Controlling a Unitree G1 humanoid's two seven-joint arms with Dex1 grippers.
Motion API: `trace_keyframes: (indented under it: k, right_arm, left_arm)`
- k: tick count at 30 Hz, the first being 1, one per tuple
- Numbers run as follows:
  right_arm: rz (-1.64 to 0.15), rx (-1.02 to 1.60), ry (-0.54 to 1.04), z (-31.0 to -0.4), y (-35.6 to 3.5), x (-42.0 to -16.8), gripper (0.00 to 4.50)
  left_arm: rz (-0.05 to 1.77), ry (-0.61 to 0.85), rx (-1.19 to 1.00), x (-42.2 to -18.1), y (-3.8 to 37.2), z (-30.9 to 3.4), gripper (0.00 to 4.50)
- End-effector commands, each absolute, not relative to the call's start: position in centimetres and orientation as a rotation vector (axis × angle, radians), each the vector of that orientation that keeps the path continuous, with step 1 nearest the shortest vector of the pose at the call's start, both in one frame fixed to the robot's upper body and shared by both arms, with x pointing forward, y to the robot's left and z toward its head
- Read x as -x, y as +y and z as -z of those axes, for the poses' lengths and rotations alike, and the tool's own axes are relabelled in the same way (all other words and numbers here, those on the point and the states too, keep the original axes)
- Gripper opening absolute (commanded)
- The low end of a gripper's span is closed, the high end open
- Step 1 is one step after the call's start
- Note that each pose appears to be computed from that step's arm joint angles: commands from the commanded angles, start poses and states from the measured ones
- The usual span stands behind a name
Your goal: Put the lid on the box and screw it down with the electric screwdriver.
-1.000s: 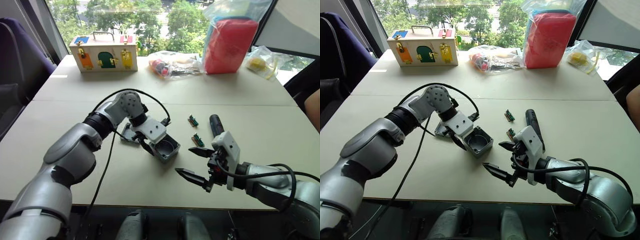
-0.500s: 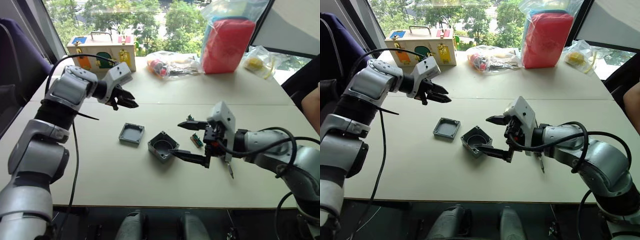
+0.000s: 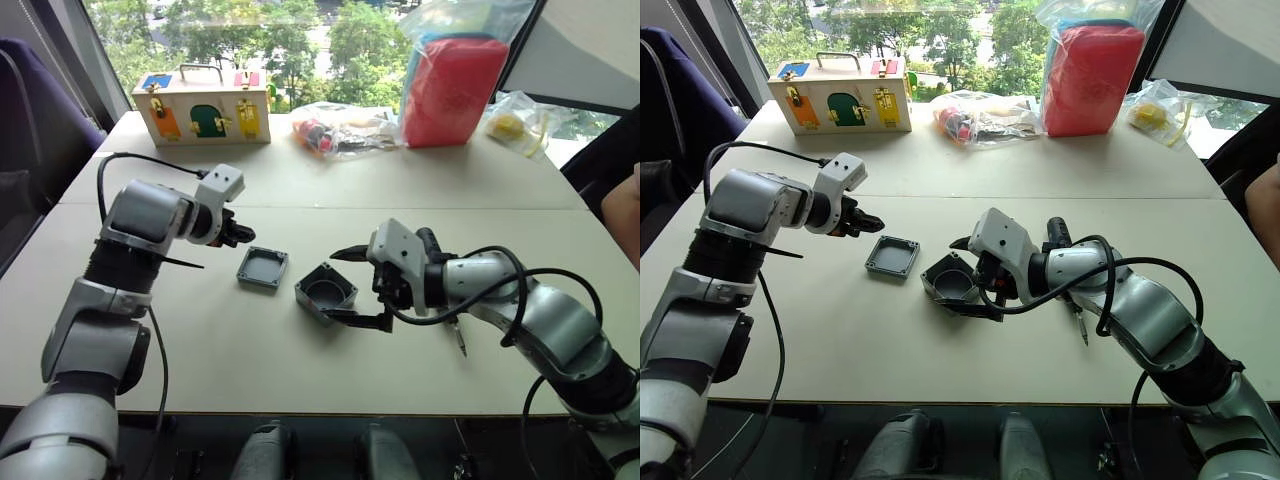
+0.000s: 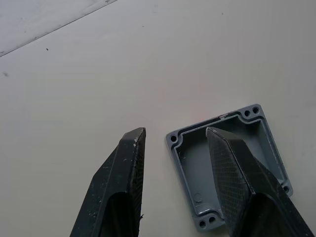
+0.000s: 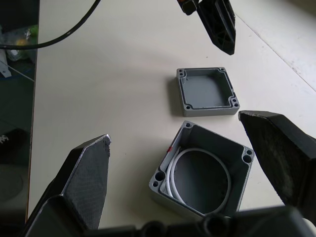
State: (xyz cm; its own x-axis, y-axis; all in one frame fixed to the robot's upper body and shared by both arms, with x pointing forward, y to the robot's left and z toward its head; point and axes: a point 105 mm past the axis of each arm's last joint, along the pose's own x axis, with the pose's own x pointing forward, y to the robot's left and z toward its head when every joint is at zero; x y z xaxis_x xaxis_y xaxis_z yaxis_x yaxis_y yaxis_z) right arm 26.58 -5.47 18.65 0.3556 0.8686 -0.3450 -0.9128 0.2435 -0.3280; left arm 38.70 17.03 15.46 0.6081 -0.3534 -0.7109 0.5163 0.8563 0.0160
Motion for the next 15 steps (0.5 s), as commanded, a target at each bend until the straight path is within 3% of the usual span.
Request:
trace_keyframes:
  k: [1, 11, 15]
  right_arm:
    - [-1.234, 0.37, 0.031, -21.5, -4.9, -25.8, 4.5]
    - [-1.182, 0.372, 0.142, -20.0, -5.8, -25.5, 4.5]
    - [-1.175, 0.364, 0.146, -19.6, -5.8, -25.5, 4.5]
  left_arm:
    - [0.489, 0.768, -0.229, -38.9, 17.0, -14.9, 1.97]
    - [0.459, 0.861, -0.313, -38.8, 18.1, -11.0, 1.97]
    - [0.478, 0.862, -0.292, -38.7, 17.6, -10.7, 0.84]
